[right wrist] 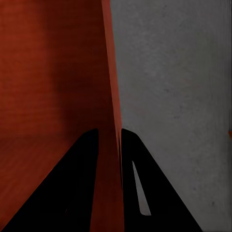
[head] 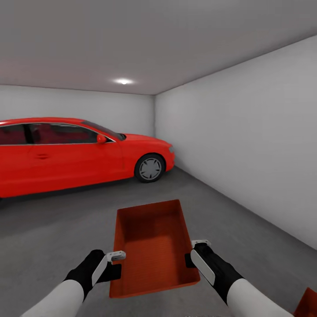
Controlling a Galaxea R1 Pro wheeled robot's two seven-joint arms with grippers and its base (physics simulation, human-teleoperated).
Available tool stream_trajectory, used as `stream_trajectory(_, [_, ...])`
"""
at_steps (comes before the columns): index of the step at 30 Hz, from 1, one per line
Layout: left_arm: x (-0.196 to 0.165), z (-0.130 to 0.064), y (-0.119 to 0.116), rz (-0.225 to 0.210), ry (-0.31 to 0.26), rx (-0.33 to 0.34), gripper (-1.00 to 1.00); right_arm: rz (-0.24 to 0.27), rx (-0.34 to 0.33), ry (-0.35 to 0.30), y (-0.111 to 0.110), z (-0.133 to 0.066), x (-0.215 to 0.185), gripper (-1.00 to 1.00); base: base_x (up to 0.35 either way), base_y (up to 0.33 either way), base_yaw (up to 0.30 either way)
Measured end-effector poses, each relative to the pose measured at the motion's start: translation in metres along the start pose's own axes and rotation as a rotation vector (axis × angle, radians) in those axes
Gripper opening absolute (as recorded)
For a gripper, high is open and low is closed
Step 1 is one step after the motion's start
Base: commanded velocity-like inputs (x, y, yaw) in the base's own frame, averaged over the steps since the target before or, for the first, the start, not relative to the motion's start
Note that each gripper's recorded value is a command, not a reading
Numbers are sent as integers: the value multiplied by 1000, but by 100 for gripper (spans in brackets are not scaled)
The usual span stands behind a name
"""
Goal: Move the two storage containers from the living room to the garage. In the garage, place one container on the floor and stack the other container on top of it (either order is fine).
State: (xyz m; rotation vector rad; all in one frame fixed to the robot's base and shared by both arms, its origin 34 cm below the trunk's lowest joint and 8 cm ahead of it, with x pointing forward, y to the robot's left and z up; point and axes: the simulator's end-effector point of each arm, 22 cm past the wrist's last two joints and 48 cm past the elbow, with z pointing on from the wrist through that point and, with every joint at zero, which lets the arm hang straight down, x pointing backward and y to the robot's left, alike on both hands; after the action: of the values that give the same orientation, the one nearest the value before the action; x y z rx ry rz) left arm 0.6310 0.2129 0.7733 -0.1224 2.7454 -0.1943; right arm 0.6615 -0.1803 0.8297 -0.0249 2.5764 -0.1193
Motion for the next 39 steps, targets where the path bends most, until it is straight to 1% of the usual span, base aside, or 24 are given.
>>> stream_trajectory(11, [3,3,1,-1,9,-1,-100,-1,0,9,0,3,3,-100,0,0,-276])
stream_trajectory(39, [14,17,4,-5,42,-5,-100,-3,-2,42,2,16,16,-100,0,0,-225])
